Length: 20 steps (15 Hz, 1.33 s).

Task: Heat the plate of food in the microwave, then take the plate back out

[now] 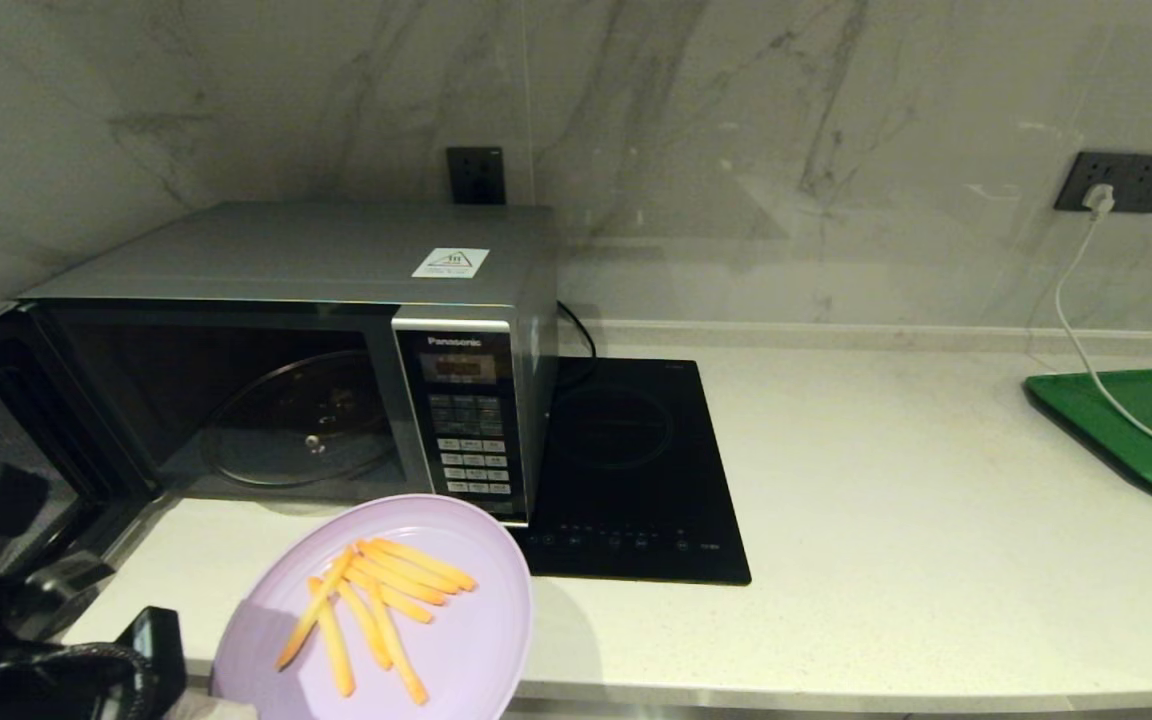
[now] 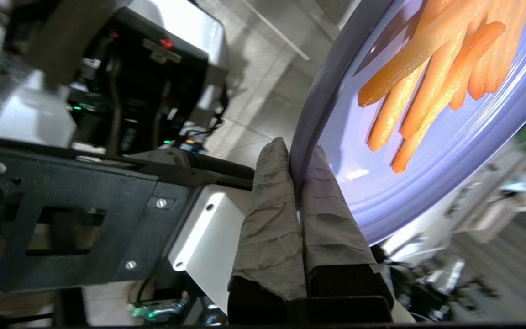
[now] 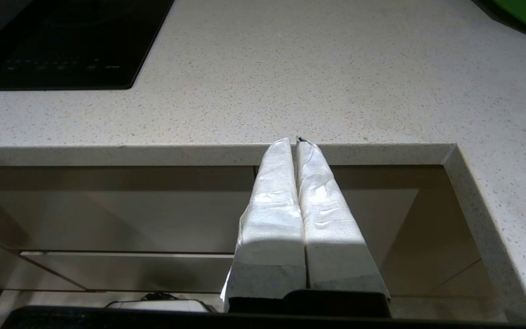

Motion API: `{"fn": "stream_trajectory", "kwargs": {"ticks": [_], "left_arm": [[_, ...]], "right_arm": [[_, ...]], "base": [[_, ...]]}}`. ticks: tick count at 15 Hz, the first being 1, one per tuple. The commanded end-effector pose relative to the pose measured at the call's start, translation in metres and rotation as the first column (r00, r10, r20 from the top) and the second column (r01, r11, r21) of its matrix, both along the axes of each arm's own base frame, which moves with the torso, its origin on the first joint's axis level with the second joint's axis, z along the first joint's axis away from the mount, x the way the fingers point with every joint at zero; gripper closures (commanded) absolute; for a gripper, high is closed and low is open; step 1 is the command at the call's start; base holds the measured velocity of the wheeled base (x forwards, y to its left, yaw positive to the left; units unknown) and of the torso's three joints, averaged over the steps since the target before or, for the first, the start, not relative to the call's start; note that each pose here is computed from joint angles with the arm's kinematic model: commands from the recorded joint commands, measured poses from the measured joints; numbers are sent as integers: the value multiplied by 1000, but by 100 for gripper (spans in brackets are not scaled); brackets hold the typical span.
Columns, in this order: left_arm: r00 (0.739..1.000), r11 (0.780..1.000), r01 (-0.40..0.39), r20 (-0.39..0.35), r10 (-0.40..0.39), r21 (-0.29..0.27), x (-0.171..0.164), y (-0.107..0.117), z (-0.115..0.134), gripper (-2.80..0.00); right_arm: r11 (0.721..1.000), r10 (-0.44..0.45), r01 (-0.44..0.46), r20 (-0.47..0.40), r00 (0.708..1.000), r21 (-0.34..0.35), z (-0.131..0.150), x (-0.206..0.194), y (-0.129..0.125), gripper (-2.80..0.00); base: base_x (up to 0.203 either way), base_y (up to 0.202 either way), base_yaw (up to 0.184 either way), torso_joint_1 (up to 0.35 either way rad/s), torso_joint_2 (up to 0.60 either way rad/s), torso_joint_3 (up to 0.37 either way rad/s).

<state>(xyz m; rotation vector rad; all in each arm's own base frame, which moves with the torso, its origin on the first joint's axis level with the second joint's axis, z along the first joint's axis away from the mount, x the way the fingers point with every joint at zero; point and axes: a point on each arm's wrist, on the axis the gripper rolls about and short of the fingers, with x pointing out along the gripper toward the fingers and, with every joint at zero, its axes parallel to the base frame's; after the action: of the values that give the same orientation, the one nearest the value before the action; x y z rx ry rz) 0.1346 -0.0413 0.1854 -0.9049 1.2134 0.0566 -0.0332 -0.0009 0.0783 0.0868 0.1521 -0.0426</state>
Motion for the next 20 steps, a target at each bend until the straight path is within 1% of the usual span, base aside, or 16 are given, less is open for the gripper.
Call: {"fn": "stream_trajectory", "kwargs": {"ticks": [1,2,3,4,6,7,8,9,11,15,18,20], "left_arm": [[993,990,95,-84,-86,101,29,-36,-16,0],[988,979,135,-93,-122,150,34,-54,-23,0],[983,969,173,-97,-157,179,37,-72,-27,0],[978,961,198,-99,-182,194,40,-88,-29,0],[974,948,219,-114,-198,229,58,-115,-38,0],[973,945,225,-108,-205,238,66,-126,-39,0],[973,945,229,-84,-215,234,73,-135,-35,0],[972,945,233,-68,-223,228,78,-141,-32,0],[970,942,241,-64,-233,233,92,-153,-34,0],[966,932,257,-75,-246,255,125,-178,-45,0],[966,931,258,-75,-247,258,140,-190,-44,0],[965,928,263,-92,-247,264,146,-195,-46,0]], "right_arm": [[1000,0,0,-1,1000,1,0,0,0,0],[1000,0,0,-1,1000,1,0,0,0,0],[1000,0,0,-1,1000,1,0,0,0,0],[1000,0,0,-1,1000,1,0,0,0,0],[1000,0,0,-1,1000,1,0,0,0,0],[1000,0,0,-1,1000,1,0,0,0,0],[1000,0,0,-1,1000,1,0,0,0,0],[1000,0,0,-1,1000,1,0,0,0,0],[1000,0,0,-1,1000,1,0,0,0,0],[1000,0,0,-1,1000,1,0,0,0,0],[1000,0,0,-1,1000,1,0,0,0,0],[1000,0,0,-1,1000,1,0,0,0,0]], "base": [[0,0,0,0,0,0],[0,0,0,0,0,0],[0,0,0,0,0,0],[0,0,0,0,0,0],[0,0,0,0,0,0],[0,0,0,0,0,0],[0,0,0,0,0,0],[0,0,0,0,0,0],[0,0,0,0,0,0],[0,0,0,0,0,0],[0,0,0,0,0,0],[0,0,0,0,0,0]]}}
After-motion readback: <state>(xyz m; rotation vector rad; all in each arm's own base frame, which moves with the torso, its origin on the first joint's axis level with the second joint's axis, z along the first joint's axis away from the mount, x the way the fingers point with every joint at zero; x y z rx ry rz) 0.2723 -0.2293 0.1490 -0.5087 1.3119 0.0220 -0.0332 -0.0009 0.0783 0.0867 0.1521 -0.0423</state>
